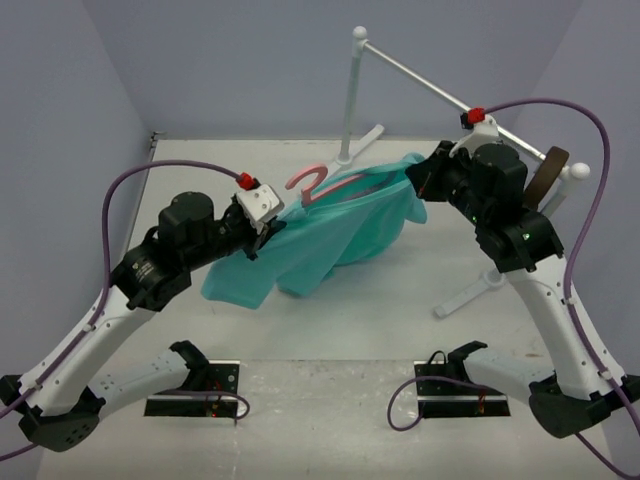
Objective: Place the t-shirt on the hanger
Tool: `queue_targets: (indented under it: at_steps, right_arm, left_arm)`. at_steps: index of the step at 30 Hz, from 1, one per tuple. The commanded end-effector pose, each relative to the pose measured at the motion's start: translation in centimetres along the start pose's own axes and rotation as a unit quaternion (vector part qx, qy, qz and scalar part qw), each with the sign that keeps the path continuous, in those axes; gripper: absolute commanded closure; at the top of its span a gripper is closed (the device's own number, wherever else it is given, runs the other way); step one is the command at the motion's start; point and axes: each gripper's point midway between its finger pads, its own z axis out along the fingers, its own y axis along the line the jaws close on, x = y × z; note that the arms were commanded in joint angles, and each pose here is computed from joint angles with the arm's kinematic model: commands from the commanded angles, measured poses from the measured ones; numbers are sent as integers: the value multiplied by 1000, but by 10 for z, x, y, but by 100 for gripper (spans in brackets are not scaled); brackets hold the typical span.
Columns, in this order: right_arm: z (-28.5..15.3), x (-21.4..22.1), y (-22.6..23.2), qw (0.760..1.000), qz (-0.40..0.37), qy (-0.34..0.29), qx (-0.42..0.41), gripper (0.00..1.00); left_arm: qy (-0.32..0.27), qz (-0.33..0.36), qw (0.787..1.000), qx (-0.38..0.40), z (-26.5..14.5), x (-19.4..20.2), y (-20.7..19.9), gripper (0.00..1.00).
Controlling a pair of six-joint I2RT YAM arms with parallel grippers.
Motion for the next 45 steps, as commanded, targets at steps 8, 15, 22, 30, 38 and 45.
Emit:
queue_targets:
  at_steps: [8,15,22,30,38,45]
  right_arm:
    - [-88,-59,99,976,-67,37,-202,84]
    - [-102,-51,72,984,-89,37,-147,45]
    - [-133,-32,58,975,-143,-21,-171,29]
    - [-151,-3,74,922,-265,-32,-280,27]
    - [-122,13,107,888,-253,-15,-384,32]
    - [-130,27,143,824,-222,5,-521,55]
  left_arm:
    - [-194,44,974,108,1,-175,-14,100]
    - [-205,69,971,96,6,-184,-7,100]
    - [-163,85,967,176,38,-129,-26,100]
    - [-122,105,923,350,47,-87,-65,100]
    - [-118,70,890,435,52,-73,-86,100]
    - [-94,58,892,437,57,-59,-87,100]
